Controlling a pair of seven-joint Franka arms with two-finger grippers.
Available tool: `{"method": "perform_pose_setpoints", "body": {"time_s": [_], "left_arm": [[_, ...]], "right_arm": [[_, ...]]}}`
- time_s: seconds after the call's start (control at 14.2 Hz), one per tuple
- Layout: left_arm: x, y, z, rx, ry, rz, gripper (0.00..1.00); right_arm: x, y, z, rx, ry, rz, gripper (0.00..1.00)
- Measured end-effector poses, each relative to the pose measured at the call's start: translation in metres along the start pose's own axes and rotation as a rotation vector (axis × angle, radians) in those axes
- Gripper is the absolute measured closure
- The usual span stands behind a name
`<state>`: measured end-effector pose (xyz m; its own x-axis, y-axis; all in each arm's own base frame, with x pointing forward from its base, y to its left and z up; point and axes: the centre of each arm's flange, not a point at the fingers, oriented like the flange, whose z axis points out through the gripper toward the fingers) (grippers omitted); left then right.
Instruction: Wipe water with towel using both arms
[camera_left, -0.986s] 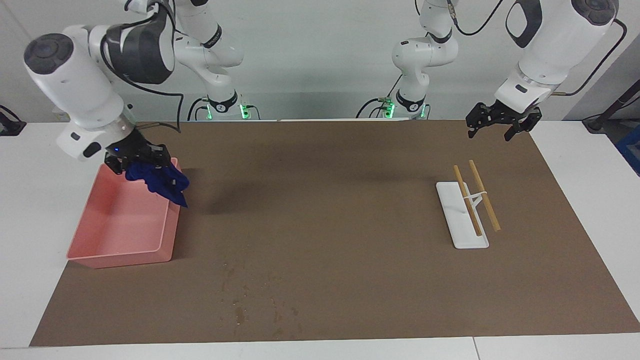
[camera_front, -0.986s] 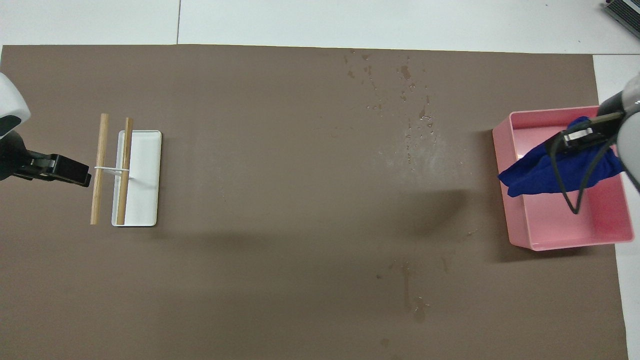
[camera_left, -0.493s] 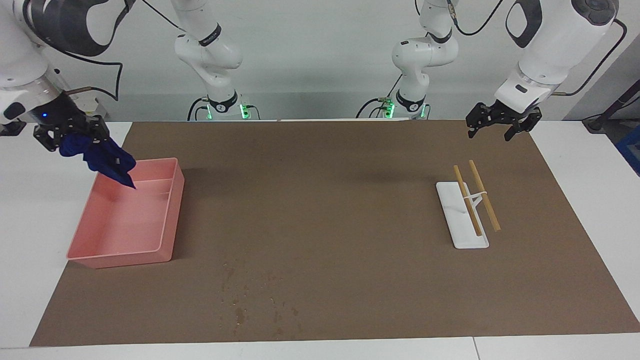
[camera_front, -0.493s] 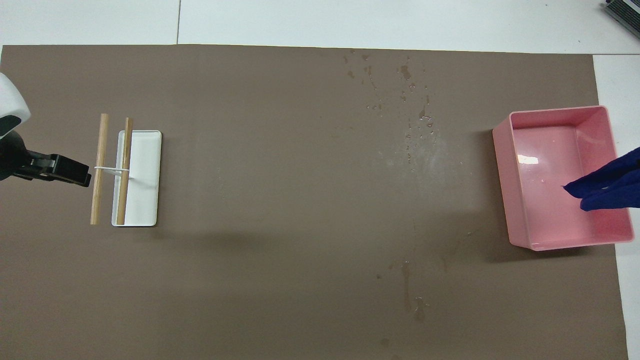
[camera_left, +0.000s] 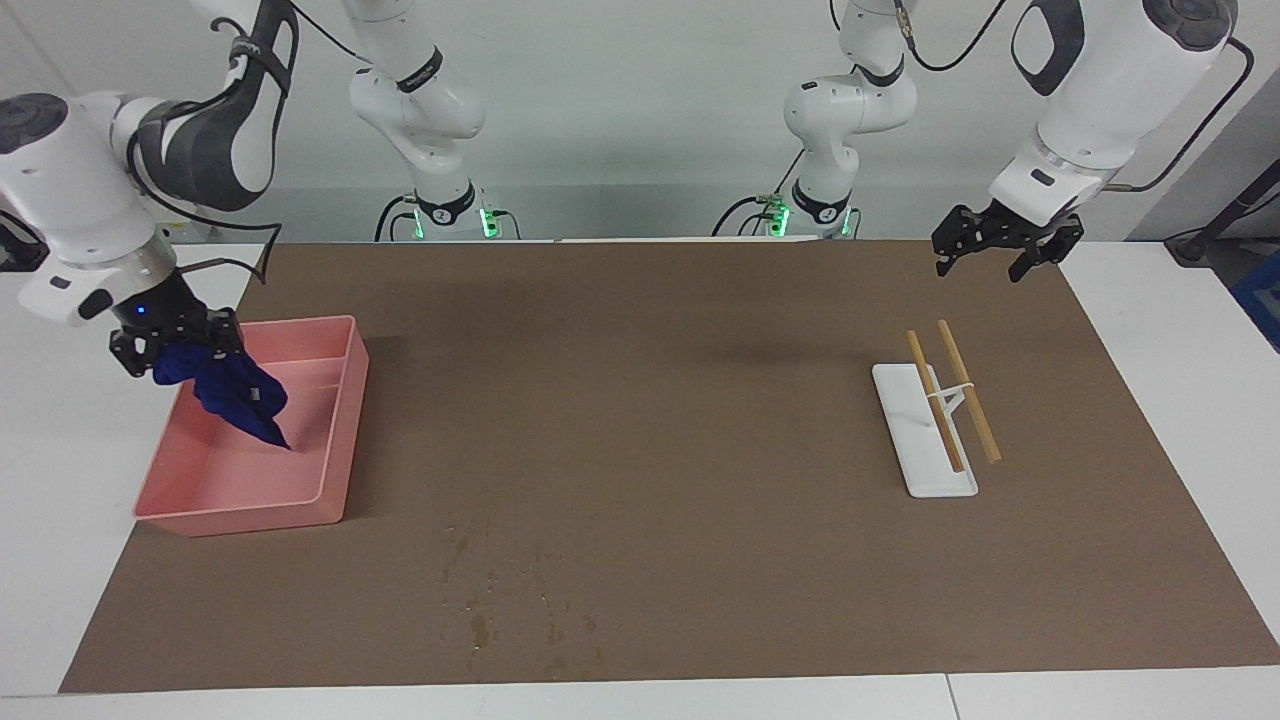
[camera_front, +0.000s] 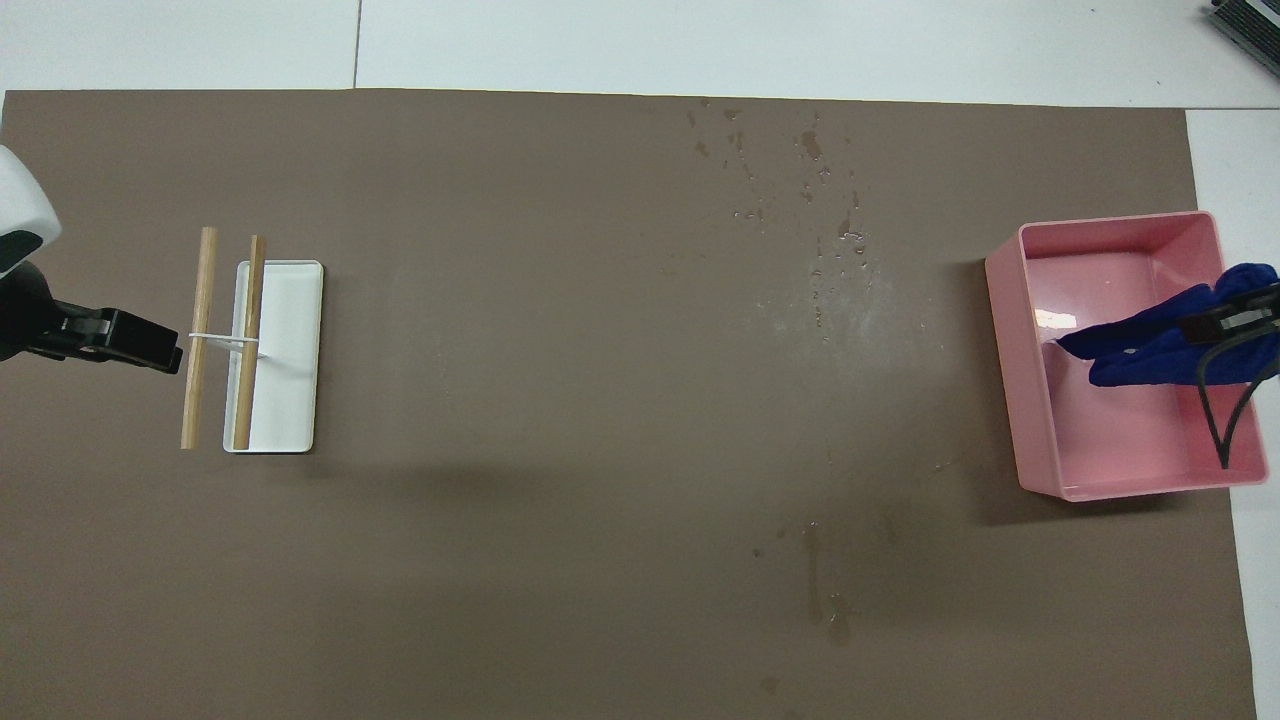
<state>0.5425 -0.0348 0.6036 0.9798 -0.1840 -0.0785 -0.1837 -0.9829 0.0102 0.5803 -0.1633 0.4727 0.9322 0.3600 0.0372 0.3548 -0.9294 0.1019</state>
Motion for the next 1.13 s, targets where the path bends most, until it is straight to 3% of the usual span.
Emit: {"method": "perform_pose_setpoints", "body": {"time_s": [0.07, 0.21, 0.49, 0.7, 0.77, 1.13], "left_arm": [[0.0, 0.0, 0.0, 0.0, 0.0, 0.0, 0.0], [0.0, 0.0, 0.0, 0.0, 0.0, 0.0, 0.0], [0.0, 0.0, 0.0, 0.0, 0.0, 0.0, 0.0], [0.0, 0.0, 0.0, 0.0, 0.0, 0.0, 0.0], [0.0, 0.0, 0.0, 0.0, 0.0, 0.0, 0.0], [0.0, 0.0, 0.0, 0.0, 0.0, 0.0, 0.0]], "right_arm": [[-0.001, 0.0, 0.013, 0.002, -0.002, 0.001, 1.0], [0.0, 0.001, 0.023, 0.004, -0.004, 0.002, 0.85], [0.002, 0.001, 0.012, -0.007, 0.012, 0.0, 0.38], [0.008, -0.006, -0.03, -0.009, 0.014, -0.014, 0.06], [0.008, -0.009, -0.047, -0.007, 0.01, -0.013, 0.0], [0.012, -0.044, -0.096, 0.019, -0.031, 0.129, 0.0]]}}
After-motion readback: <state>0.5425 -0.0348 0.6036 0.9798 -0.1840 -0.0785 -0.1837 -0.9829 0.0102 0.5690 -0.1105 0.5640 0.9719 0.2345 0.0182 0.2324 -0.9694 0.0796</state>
